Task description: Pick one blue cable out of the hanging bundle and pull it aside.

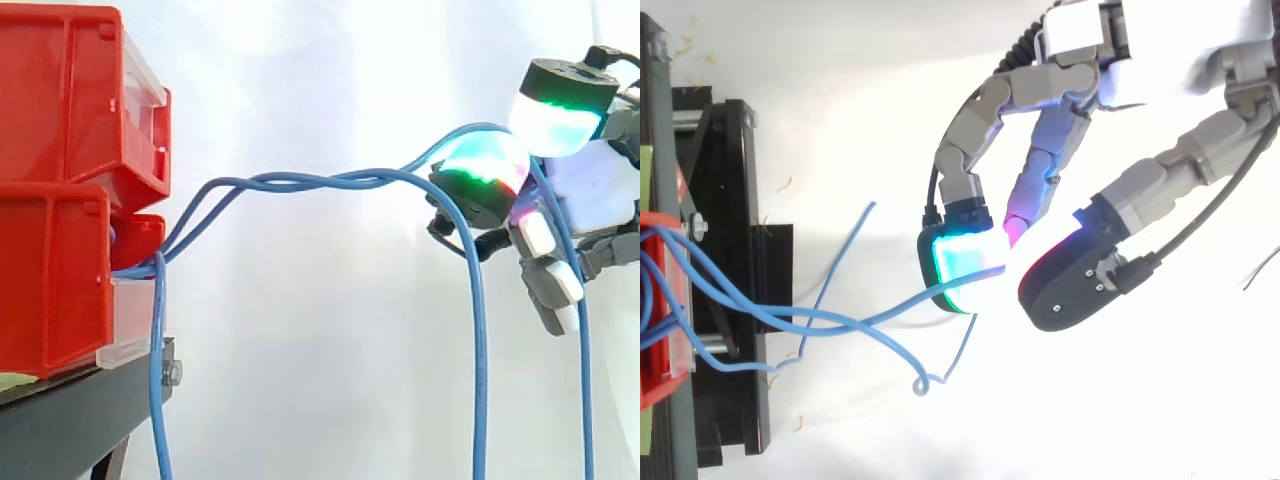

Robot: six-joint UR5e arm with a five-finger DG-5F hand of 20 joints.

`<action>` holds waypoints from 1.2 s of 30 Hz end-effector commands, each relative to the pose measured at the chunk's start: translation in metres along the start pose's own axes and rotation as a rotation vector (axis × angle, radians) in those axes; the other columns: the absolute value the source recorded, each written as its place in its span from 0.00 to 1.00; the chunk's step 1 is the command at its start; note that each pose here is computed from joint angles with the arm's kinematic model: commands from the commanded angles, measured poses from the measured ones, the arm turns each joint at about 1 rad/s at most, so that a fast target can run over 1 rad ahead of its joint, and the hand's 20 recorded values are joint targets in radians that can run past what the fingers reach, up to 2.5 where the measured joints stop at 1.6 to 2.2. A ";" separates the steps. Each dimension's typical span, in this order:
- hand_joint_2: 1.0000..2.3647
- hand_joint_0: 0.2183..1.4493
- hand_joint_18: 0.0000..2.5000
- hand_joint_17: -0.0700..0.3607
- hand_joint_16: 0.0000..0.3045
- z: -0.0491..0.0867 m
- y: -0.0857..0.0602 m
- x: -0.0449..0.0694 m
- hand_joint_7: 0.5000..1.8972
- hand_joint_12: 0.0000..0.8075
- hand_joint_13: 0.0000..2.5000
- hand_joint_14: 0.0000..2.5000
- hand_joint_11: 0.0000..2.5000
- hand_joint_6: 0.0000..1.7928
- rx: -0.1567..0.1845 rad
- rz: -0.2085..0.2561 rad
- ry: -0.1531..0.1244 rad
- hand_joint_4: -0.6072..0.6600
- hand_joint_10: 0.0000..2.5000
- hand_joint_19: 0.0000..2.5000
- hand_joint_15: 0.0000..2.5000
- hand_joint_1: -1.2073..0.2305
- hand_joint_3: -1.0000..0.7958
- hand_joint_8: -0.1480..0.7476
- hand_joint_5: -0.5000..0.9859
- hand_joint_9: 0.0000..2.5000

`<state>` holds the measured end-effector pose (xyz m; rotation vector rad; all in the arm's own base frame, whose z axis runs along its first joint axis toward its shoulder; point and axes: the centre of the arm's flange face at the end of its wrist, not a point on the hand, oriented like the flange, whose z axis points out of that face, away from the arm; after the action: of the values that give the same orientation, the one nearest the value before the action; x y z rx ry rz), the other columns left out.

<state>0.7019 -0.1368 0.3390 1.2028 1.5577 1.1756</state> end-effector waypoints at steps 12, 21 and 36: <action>0.21 0.24 0.32 0.49 0.21 0.000 0.000 -0.001 0.27 0.50 0.38 0.01 0.03 0.46 0.000 0.000 -0.001 0.42 0.00 0.19 0.18 0.24 0.50 0.46 0.36 0.43; 0.23 0.23 0.32 0.48 0.20 0.000 0.000 -0.001 0.25 0.49 0.37 0.01 0.03 0.46 0.000 0.000 -0.001 0.41 0.00 0.20 0.19 0.25 0.49 0.45 0.36 0.44; 0.22 0.24 0.33 0.49 0.21 0.000 0.000 0.000 0.26 0.50 0.38 0.01 0.04 0.46 0.000 0.000 0.001 0.41 0.00 0.20 0.19 0.25 0.49 0.46 0.35 0.45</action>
<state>0.7019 -0.1366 0.3389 1.2026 1.5580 1.1759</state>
